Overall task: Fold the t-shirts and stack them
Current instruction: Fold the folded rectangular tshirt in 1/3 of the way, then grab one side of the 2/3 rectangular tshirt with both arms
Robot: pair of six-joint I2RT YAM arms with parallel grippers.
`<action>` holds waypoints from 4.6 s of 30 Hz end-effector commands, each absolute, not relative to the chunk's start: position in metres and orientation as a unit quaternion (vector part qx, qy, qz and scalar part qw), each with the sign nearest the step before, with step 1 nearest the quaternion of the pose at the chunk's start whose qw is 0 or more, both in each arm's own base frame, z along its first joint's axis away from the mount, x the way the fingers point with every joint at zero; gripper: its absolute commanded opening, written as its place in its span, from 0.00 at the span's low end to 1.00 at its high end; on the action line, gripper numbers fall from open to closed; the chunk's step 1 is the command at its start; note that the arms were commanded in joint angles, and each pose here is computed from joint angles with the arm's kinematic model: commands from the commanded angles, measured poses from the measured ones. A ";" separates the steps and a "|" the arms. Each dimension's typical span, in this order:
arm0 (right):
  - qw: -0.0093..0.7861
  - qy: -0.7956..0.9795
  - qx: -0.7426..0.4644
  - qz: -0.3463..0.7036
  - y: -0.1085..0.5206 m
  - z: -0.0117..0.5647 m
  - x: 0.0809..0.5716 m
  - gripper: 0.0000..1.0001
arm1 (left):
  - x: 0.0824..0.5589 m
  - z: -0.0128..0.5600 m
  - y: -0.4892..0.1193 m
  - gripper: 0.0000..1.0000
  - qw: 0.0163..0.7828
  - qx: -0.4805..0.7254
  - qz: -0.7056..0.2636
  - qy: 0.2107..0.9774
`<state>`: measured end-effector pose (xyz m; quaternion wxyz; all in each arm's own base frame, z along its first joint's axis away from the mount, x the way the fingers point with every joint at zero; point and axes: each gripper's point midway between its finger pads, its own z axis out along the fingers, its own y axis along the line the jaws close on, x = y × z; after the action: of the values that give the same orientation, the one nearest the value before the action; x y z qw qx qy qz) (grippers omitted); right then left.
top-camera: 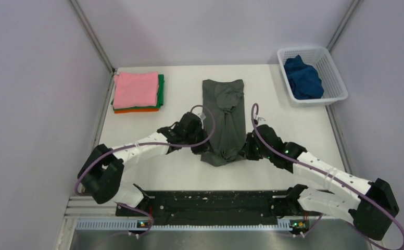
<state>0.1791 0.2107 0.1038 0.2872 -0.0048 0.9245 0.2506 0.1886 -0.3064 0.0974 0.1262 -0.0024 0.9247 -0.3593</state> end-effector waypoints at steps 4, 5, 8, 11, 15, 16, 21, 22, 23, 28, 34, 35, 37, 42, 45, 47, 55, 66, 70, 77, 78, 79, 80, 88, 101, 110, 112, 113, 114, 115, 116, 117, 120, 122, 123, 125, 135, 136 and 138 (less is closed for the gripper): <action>0.374 0.893 0.013 0.252 0.212 0.142 0.258 0.00 | 0.270 0.117 -0.294 0.00 0.196 -0.015 -0.322 0.926; 0.376 0.892 0.013 0.249 0.212 0.142 0.266 0.00 | 0.279 0.118 -0.293 0.00 0.197 -0.020 -0.324 0.925; 0.380 0.891 0.013 0.248 0.213 0.142 0.289 0.00 | 0.305 0.125 -0.294 0.00 0.206 -0.021 -0.330 0.921; 0.379 0.894 0.035 0.236 0.206 0.136 0.311 0.00 | 0.326 0.124 -0.289 0.00 0.207 -0.028 -0.320 0.924; 0.375 0.891 0.044 0.251 0.206 0.131 0.333 0.00 | 0.350 0.117 -0.277 0.00 0.214 -0.044 -0.297 0.930; 0.373 0.893 0.047 0.248 0.204 0.129 0.337 0.00 | 0.354 0.116 -0.275 0.00 0.215 -0.044 -0.295 0.930; 0.370 0.894 0.056 0.246 0.199 0.120 0.354 0.00 | 0.369 0.107 -0.278 0.00 0.204 -0.040 -0.288 0.935; 0.370 0.894 0.057 0.246 0.198 0.119 0.357 0.00 | 0.372 0.106 -0.278 0.00 0.205 -0.041 -0.286 0.935; 0.370 0.894 0.057 0.246 0.198 0.117 0.360 0.00 | 0.375 0.102 -0.277 0.00 0.205 -0.042 -0.280 0.937; 0.359 0.895 0.057 0.258 0.200 0.105 0.373 0.00 | 0.391 0.097 -0.270 0.00 0.215 -0.057 -0.262 0.939; 0.375 0.886 0.073 0.261 0.195 0.103 0.394 0.00 | 0.411 0.088 -0.267 0.00 0.223 -0.061 -0.250 0.940; 0.379 0.883 0.079 0.264 0.194 0.104 0.399 0.02 | 0.413 0.087 -0.268 0.02 0.221 -0.060 -0.252 0.940; 0.379 0.880 0.082 0.275 0.195 0.103 0.406 0.07 | 0.418 0.082 -0.271 0.05 0.213 -0.058 -0.257 0.941; 0.399 0.863 0.078 0.301 0.199 0.123 0.436 0.49 | 0.441 0.098 -0.265 0.54 0.227 -0.062 -0.247 0.940; 0.407 0.856 0.065 0.313 0.202 0.138 0.445 0.73 | 0.448 0.124 -0.260 0.99 0.244 -0.061 -0.258 0.933; 0.406 0.855 0.054 0.319 0.203 0.141 0.440 0.96 | 0.444 0.136 -0.255 0.99 0.255 -0.062 -0.261 0.929; 0.359 0.870 0.044 0.336 0.196 0.105 0.372 0.99 | 0.374 0.114 -0.252 0.99 0.210 -0.057 -0.306 0.927; 0.364 0.846 -0.004 0.391 0.221 0.122 0.344 0.99 | 0.289 0.053 -0.256 0.99 0.141 -0.078 -0.281 0.946; 0.325 0.827 -0.045 0.456 0.256 0.124 0.348 0.99 | 0.281 0.039 -0.257 0.98 0.120 -0.087 -0.281 0.948; 0.329 0.803 -0.053 0.494 0.298 0.130 0.401 0.99 | 0.276 0.026 -0.256 0.97 0.104 -0.093 -0.272 0.952; 0.336 0.804 -0.041 0.489 0.298 0.127 0.414 0.99 | 0.276 0.024 -0.256 0.96 0.103 -0.094 -0.269 0.953; 0.340 0.806 -0.030 0.484 0.298 0.125 0.425 0.99 | 0.276 0.023 -0.255 0.96 0.102 -0.096 -0.266 0.954; 0.345 0.808 -0.018 0.478 0.296 0.121 0.436 0.99 | 0.276 0.021 -0.254 0.95 0.102 -0.096 -0.263 0.955; 0.357 0.815 0.017 0.455 0.279 0.119 0.450 0.99 | 0.281 0.015 -0.251 0.85 0.103 -0.096 -0.244 0.959; 0.435 0.813 -0.004 0.387 0.207 0.180 0.378 0.99 | 0.280 -0.009 -0.244 0.17 0.085 -0.109 -0.210 0.968; 0.369 0.845 0.068 0.382 0.173 0.120 0.309 0.99 | 0.274 -0.019 -0.240 0.00 0.070 -0.111 -0.201 0.971; 0.349 0.858 0.079 0.370 0.169 0.105 0.297 0.98 | 0.271 -0.018 -0.238 0.00 0.071 -0.111 -0.200 0.971; 0.343 0.865 0.086 0.356 0.164 0.097 0.293 0.96 | 0.270 -0.018 -0.237 0.00 0.072 -0.112 -0.200 0.971; 0.336 0.872 0.094 0.343 0.160 0.090 0.290 0.95 | 0.269 -0.017 -0.237 0.00 0.075 -0.112 -0.201 0.970; 0.326 0.879 0.104 0.331 0.156 0.081 0.286 0.92 | 0.268 -0.016 -0.236 0.00 0.074 -0.113 -0.202 0.970; 0.319 0.883 0.113 0.324 0.154 0.076 0.284 0.88 | 0.268 -0.015 -0.237 0.00 0.076 -0.112 -0.203 0.970; 0.313 0.886 0.123 0.318 0.152 0.070 0.282 0.83 | 0.268 -0.015 -0.237 0.00 0.075 -0.112 -0.204 0.970; 0.290 0.899 0.137 0.299 0.151 0.050 0.277 0.71 | 0.267 -0.014 -0.239 0.00 0.073 -0.110 -0.211 0.969; 0.280 0.904 0.139 0.290 0.152 0.040 0.277 0.66 | 0.267 -0.015 -0.240 0.00 0.073 -0.110 -0.212 0.968; 0.277 0.906 0.140 0.288 0.154 0.035 0.278 0.62 | 0.267 -0.014 -0.240 0.00 0.073 -0.111 -0.212 0.968; 0.265 0.910 0.139 0.287 0.158 0.026 0.279 0.56 | 0.266 -0.015 -0.239 0.00 0.073 -0.111 -0.211 0.968; 0.224 0.927 0.116 0.277 0.169 0.004 0.261 0.02 | 0.261 -0.013 -0.236 0.00 0.073 -0.115 -0.213 0.967; 0.223 0.928 0.114 0.277 0.169 0.005 0.257 0.00 | 0.259 -0.011 -0.236 0.00 0.074 -0.115 -0.216 0.967; 0.214 0.928 0.105 0.286 0.170 0.010 0.246 0.00 | 0.251 -0.005 -0.237 0.00 0.072 -0.112 -0.225 0.965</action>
<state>0.2769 0.1742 0.0182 0.2469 0.1191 0.9140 0.2991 0.2870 -0.2657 0.0216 0.1069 -0.1053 0.9453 -0.2895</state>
